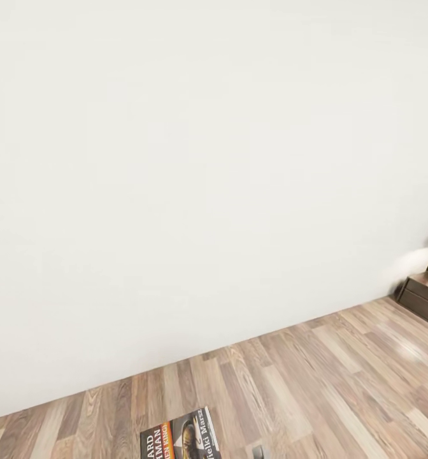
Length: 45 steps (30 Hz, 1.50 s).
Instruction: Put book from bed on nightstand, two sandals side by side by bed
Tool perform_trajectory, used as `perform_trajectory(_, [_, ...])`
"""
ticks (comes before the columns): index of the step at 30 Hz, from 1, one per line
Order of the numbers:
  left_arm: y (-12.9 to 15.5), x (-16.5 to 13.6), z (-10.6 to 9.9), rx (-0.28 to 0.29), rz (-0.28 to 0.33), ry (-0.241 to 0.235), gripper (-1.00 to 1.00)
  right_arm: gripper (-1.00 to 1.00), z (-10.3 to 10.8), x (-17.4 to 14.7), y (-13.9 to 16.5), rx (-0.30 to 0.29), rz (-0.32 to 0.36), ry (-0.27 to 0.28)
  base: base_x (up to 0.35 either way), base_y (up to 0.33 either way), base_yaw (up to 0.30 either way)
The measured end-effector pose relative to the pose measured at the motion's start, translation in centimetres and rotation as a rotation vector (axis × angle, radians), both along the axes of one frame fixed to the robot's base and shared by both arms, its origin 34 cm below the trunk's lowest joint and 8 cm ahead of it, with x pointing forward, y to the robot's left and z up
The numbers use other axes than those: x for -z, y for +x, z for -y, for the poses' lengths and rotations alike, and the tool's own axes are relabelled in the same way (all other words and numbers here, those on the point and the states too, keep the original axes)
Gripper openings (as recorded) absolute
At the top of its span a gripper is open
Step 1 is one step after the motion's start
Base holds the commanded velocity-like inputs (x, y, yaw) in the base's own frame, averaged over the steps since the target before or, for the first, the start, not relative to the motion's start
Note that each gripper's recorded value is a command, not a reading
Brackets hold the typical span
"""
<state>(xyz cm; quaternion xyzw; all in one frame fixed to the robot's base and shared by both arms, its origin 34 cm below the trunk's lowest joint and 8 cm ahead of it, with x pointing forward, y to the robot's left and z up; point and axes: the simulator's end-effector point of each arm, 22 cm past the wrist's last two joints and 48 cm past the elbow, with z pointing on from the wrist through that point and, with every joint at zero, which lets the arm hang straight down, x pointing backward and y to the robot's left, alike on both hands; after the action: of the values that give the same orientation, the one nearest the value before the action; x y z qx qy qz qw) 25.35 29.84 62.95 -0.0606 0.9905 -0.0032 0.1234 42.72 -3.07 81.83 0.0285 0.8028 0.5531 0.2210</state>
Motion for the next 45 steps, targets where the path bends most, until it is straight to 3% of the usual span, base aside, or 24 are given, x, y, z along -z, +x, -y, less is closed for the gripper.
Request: perform_trajectory(45, [0.07, 0.00, 0.16, 0.012, 0.001, 0.000, 1.00, -1.00, 0.94, 0.30, 0.12, 0.008, -0.003, -0.011, 0.266, 0.077, -0.264])
